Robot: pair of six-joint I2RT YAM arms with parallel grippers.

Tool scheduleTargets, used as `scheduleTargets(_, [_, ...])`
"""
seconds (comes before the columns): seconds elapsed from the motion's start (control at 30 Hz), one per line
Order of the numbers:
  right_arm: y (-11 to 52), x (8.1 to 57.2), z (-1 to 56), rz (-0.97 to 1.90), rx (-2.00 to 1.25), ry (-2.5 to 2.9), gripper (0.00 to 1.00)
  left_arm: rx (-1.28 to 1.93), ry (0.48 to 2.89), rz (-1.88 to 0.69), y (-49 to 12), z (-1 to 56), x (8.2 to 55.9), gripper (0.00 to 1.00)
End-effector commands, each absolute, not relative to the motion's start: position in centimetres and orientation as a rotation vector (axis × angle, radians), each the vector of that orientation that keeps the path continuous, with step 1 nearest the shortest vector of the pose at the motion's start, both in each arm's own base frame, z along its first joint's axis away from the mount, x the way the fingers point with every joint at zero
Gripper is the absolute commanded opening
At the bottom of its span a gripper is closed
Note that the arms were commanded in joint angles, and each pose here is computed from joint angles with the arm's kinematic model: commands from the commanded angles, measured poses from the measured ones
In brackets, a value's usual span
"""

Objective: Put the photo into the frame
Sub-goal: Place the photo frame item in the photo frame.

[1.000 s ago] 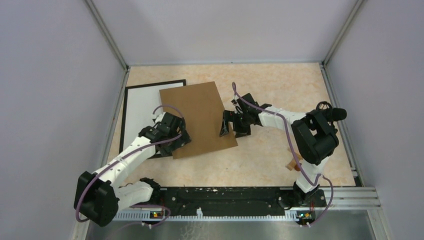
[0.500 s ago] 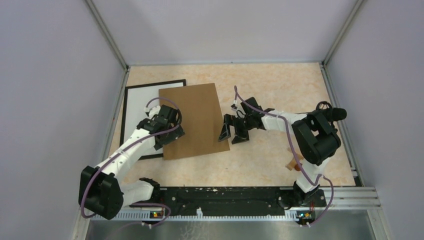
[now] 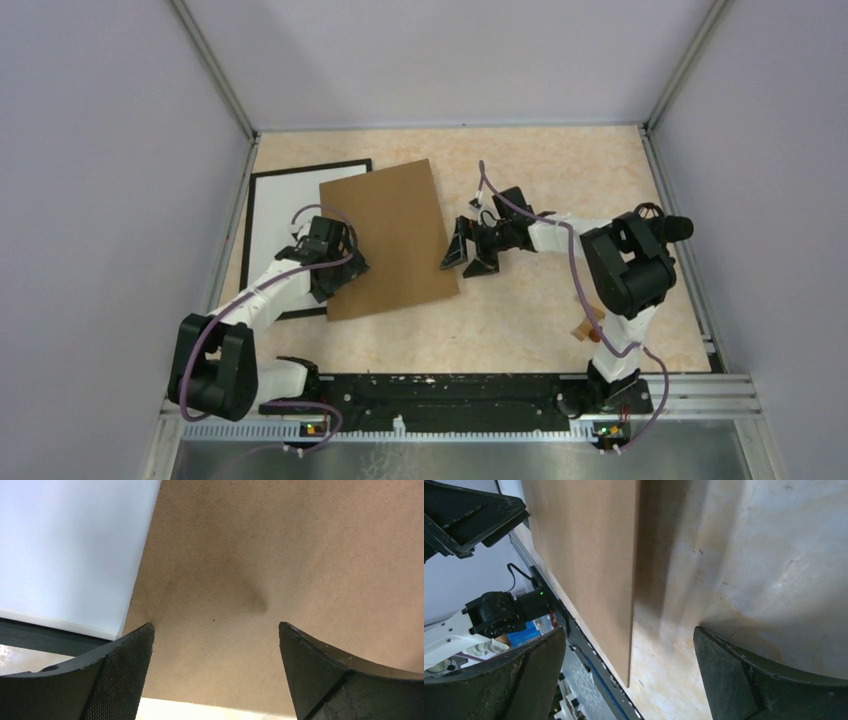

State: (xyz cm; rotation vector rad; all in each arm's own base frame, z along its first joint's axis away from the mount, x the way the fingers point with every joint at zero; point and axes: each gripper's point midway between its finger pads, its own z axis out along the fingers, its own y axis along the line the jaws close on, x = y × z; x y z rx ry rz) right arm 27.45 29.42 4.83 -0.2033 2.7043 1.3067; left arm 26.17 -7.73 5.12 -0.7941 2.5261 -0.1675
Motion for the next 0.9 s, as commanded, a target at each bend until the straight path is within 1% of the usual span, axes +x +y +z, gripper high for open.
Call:
scheduleTargets(0.0, [28.5,30.0,1.9,1.170,-0.164,2.696,0.98,-0.847,2.499,-0.161,-6.3,3.3,26.2,0.98])
scheduleTargets(0.1, [29.0,31.1,1.7,1.179,-0.171,2.678,0.98,-0.876,2.528,-0.136,-5.6,1.9,25.4,0.98])
scheduleTargets(0.23, [31.0,31.6,2.3,1.363,-0.154,2.615,0.93,-0.871,2.554,-0.130,-5.5,1.4,25.2,0.98])
scheduleTargets(0.27, [31.4,31.7,2.4,1.401,-0.143,2.596,0.92,-0.868,2.554,-0.128,-5.4,1.4,25.2,0.98])
scheduleTargets(0.4, [32.9,32.0,3.6,1.550,-0.131,2.502,0.80,-0.856,2.539,-0.117,-5.1,1.9,25.4,0.99])
scheduleTargets(0.5, [34.0,32.5,4.4,1.590,-0.158,2.441,0.69,-0.835,2.538,-0.115,-5.0,2.1,25.7,0.98])
scheduleTargets(0.57, [34.6,32.8,4.2,1.578,-0.186,2.421,0.59,-0.810,2.542,-0.133,-5.3,2.6,26.1,0.98])
scheduleTargets(0.63, [35.0,33.3,3.9,1.565,-0.194,2.396,0.47,-0.757,2.534,-0.209,-6.2,3.9,27.2,0.98])
scheduleTargets(0.7, [35.4,33.7,3.6,1.572,-0.181,2.370,0.36,-0.692,2.488,-0.283,-6.7,6.1,29.1,0.98])
scheduleTargets(0.8, [35.7,33.7,4.2,1.627,-0.178,2.302,0.21,-0.674,2.380,-0.298,-4.7,9.6,32.0,0.98])
scheduleTargets(0.87, [35.7,33.5,4.4,1.647,-0.186,2.285,0.13,-0.681,2.295,-0.257,-2.4,11.8,34.1,0.98])
